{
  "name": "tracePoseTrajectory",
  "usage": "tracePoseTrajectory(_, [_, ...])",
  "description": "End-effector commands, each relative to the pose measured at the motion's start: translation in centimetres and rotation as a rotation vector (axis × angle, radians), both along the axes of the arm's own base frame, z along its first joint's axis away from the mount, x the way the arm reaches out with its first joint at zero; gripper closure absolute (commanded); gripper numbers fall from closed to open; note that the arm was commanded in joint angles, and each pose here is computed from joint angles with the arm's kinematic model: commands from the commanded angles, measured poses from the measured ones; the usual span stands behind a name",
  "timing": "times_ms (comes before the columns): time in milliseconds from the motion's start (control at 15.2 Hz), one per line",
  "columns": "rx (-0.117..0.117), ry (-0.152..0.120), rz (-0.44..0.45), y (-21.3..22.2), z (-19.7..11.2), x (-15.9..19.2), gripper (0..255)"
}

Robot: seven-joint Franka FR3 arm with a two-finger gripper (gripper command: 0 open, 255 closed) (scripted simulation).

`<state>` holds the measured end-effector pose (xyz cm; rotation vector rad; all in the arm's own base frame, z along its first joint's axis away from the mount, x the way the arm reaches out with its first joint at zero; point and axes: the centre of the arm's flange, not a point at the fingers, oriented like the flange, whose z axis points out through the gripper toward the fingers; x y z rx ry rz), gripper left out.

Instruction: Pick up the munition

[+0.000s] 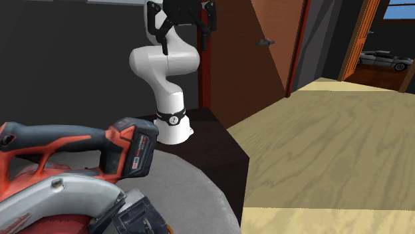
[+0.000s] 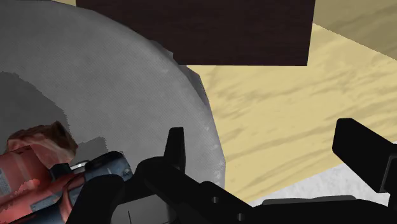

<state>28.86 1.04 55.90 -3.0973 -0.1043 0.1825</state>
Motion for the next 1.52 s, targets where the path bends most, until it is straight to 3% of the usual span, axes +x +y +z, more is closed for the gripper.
tracePoseTrajectory(0, [0.0,0.0,0.0,0.0,0.0,0.0,0])
tracePoseTrajectory(1452, [0.013,-0.123,0.197,-11.2,-12.7,21.7,0])
